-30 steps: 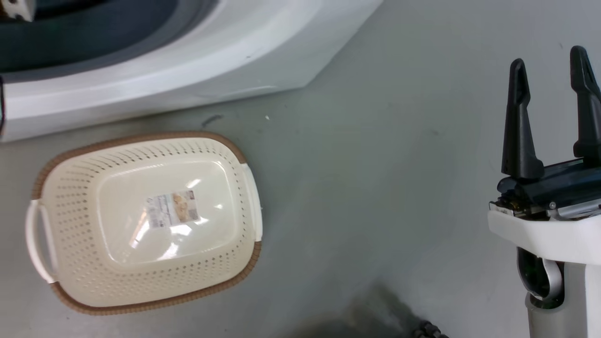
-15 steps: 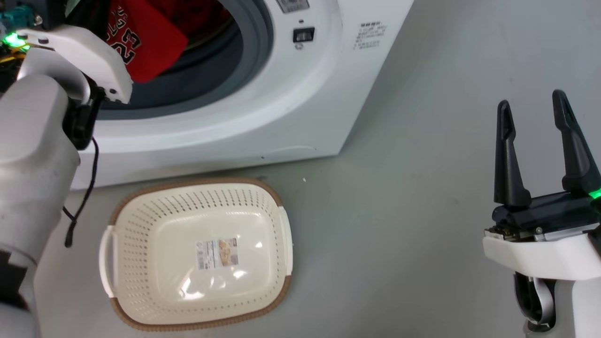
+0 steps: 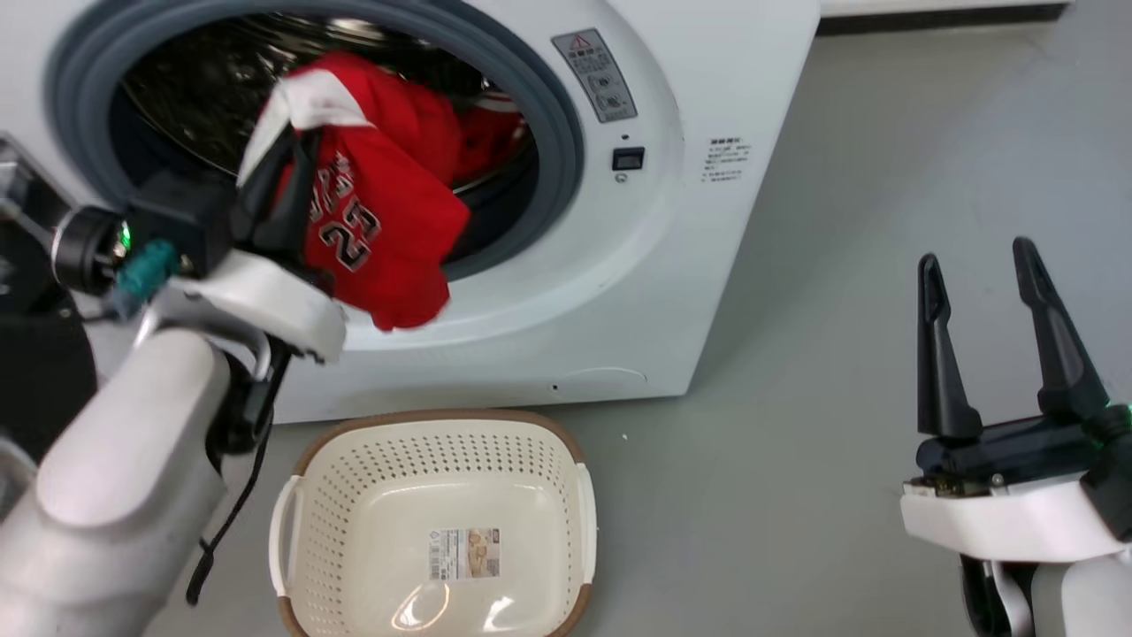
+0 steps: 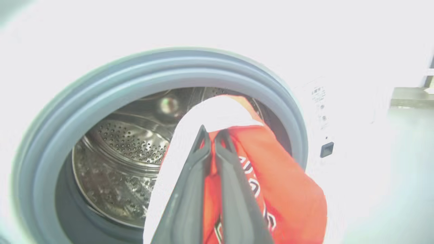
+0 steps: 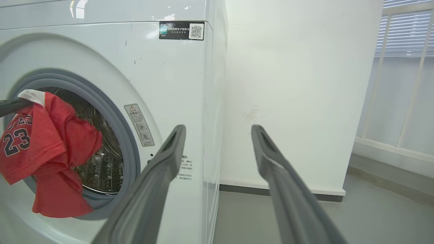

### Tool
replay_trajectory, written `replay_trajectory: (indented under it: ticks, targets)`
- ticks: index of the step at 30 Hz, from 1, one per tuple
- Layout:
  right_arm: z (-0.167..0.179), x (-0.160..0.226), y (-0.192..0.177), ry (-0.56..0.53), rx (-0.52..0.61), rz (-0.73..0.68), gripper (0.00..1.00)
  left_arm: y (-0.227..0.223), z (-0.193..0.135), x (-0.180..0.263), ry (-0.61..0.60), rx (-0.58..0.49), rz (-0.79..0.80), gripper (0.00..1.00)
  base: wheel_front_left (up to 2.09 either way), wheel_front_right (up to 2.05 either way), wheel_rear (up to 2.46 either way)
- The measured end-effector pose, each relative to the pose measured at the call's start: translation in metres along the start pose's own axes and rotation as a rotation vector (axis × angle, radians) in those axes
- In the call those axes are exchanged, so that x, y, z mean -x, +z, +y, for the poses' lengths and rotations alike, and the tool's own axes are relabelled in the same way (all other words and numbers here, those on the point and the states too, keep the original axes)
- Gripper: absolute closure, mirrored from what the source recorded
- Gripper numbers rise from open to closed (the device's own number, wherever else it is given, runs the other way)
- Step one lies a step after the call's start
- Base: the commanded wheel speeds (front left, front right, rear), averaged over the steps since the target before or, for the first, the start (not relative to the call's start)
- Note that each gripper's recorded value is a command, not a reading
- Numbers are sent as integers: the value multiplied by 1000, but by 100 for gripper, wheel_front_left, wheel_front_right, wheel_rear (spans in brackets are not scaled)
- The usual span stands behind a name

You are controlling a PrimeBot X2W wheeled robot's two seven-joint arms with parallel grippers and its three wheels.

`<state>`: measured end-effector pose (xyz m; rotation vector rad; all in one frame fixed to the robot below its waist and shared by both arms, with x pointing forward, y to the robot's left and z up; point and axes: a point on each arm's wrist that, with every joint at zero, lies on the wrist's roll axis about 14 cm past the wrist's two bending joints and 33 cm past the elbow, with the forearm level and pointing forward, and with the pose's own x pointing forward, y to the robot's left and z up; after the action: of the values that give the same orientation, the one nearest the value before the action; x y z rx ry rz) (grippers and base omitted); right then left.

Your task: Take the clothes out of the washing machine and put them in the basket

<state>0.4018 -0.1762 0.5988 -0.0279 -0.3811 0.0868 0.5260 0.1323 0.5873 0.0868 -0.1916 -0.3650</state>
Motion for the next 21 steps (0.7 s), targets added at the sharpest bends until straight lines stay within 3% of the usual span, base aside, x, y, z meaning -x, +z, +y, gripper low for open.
replay_trajectory:
  ticks: [6, 9, 15, 21]
  targets:
    - [9, 5, 3, 20, -17, -1, 0, 14, -13, 39, -21, -15, -1, 100, 0, 0, 0]
    - [11, 3, 5, 26, -20, -10, 0, 4, -25, 56, -40, 32, 59, 100, 0, 0, 0]
    - [11, -1, -2, 28, -23, 3, 0, -53, -43, 86, -53, 147, 248, 100, 0, 0, 0]
    - [8, -6, -14, 21, -10, 25, 0, -126, -62, 115, -94, 195, 470, 100, 0, 0, 0]
